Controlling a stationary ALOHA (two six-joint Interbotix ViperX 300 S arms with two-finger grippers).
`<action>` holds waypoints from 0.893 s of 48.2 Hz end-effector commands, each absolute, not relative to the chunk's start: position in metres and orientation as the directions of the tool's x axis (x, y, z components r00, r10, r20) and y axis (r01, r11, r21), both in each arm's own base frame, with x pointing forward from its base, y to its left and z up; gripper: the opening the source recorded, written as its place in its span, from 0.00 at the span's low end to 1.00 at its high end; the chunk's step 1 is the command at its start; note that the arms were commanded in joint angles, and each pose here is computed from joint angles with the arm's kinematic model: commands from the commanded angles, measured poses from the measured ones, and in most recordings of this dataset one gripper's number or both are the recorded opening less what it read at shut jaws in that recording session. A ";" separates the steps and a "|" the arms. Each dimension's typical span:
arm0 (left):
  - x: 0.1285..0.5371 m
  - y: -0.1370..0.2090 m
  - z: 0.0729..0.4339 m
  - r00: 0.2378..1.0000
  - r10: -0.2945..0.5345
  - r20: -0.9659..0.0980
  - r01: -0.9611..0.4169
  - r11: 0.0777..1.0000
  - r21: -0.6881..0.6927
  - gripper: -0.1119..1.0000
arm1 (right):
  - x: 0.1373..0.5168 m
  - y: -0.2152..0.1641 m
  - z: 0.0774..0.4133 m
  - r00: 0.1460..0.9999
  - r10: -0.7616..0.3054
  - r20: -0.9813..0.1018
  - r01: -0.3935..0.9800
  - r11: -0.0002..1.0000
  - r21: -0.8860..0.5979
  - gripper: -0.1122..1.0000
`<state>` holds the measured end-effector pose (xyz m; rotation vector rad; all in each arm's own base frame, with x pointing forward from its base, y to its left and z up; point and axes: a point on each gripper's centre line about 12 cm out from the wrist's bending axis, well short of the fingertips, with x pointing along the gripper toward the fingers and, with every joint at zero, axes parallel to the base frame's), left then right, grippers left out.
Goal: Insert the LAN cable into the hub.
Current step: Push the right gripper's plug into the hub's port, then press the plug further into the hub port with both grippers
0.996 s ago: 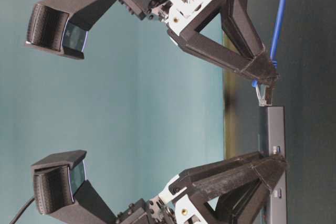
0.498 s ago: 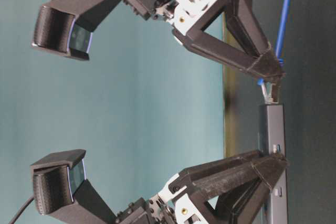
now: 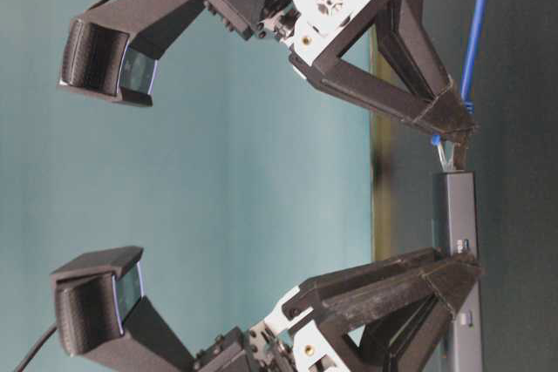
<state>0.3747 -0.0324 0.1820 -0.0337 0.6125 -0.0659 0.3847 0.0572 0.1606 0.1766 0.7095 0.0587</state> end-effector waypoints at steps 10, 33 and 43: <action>0.387 -0.037 0.195 0.839 -0.081 -0.539 0.074 0.997 -0.033 0.35 | 0.396 0.054 0.171 0.779 0.107 -0.618 0.019 0.981 0.194 0.24; 0.402 -0.034 0.197 0.817 -0.069 -0.572 0.072 0.997 -0.017 0.35 | 0.396 0.055 0.157 0.688 0.104 -0.719 0.037 0.983 0.178 0.24; 0.405 -0.035 0.196 0.798 -0.066 -0.599 0.083 0.997 0.001 0.35 | 0.398 0.055 0.158 0.701 0.104 -0.706 0.035 0.983 0.179 0.24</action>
